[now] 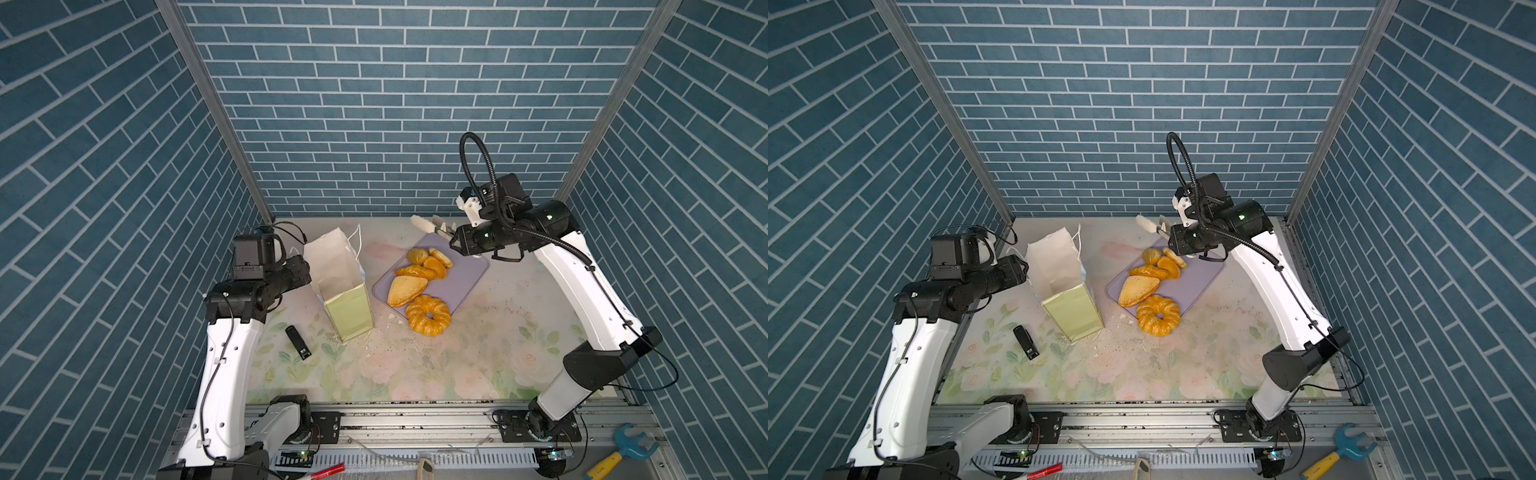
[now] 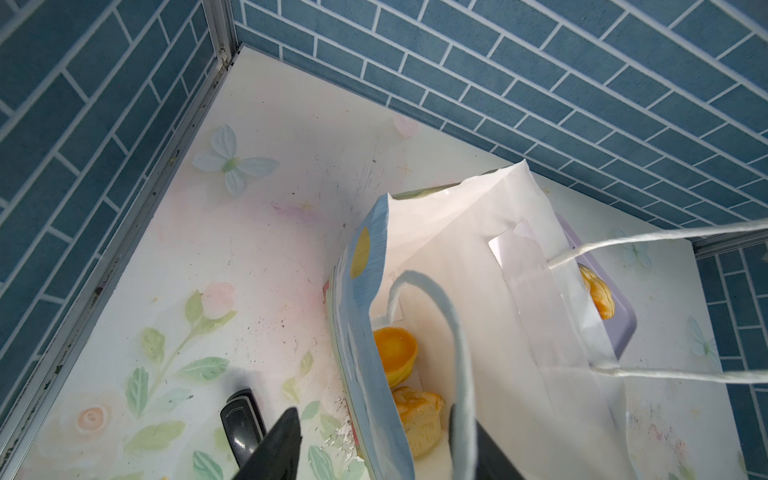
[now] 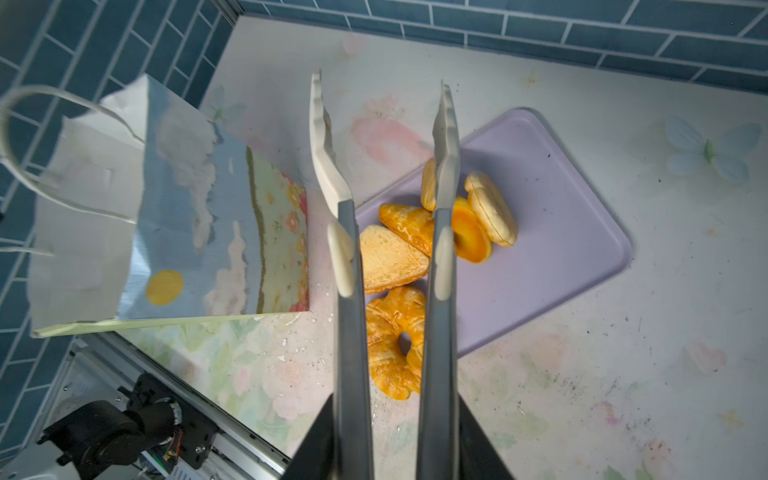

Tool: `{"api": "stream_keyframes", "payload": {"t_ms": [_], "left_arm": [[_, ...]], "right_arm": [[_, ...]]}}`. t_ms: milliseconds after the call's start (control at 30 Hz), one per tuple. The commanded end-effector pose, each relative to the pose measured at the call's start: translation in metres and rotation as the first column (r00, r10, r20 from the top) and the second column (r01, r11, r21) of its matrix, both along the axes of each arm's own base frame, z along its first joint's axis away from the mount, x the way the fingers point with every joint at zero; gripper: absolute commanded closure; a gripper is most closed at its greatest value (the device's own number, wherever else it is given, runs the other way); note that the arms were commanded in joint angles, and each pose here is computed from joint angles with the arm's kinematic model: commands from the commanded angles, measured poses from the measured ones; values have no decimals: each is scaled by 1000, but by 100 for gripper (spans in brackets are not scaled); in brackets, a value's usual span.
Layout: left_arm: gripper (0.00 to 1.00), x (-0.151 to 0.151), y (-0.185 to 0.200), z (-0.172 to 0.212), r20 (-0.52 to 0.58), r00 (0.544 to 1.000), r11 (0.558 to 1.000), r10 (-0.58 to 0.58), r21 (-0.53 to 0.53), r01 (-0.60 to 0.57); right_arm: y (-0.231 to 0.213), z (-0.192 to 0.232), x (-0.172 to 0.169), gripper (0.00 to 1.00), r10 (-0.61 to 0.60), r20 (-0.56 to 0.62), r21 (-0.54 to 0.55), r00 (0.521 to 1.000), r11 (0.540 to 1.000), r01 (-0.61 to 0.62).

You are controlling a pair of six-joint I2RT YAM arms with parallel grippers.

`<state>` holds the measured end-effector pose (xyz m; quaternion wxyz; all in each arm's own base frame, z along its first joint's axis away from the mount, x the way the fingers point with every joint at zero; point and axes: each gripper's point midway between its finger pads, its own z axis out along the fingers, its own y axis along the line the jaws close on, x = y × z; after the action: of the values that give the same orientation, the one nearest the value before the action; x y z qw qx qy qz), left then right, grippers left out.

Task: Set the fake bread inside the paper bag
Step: 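Move the empty tongs back over the tray with the right gripper, then lower the tongs onto a pale oval bun and pinch it with the right gripper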

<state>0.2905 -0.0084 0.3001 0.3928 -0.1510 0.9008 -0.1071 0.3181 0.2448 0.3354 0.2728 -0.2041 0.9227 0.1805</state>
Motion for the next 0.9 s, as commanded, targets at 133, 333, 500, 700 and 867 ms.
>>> {"api": "stream_keyframes", "payload": {"t_ms": [133,333,500,700,867], "left_arm": [[41,-6,4,3,1,1000,1000,15,14,-15],[41,-10,5,-1,-10,1000,1000,27,14,-27],[41,-10,5,-4,-13,999,999,34,10,-33],[41,-10,5,-4,-15,999,999,36,7,-36],[41,-11,5,-4,-14,999,999,37,5,-37]], "right_arm": [[11,-55,32,64,27,-41,-133,999,991,-33],[14,-93,49,65,28,-71,-210,997,977,-42],[17,-114,56,66,35,-91,-241,995,969,-56],[23,-135,60,66,40,-125,-242,991,968,-69],[24,-144,60,67,35,-133,-246,991,967,-67]]}}
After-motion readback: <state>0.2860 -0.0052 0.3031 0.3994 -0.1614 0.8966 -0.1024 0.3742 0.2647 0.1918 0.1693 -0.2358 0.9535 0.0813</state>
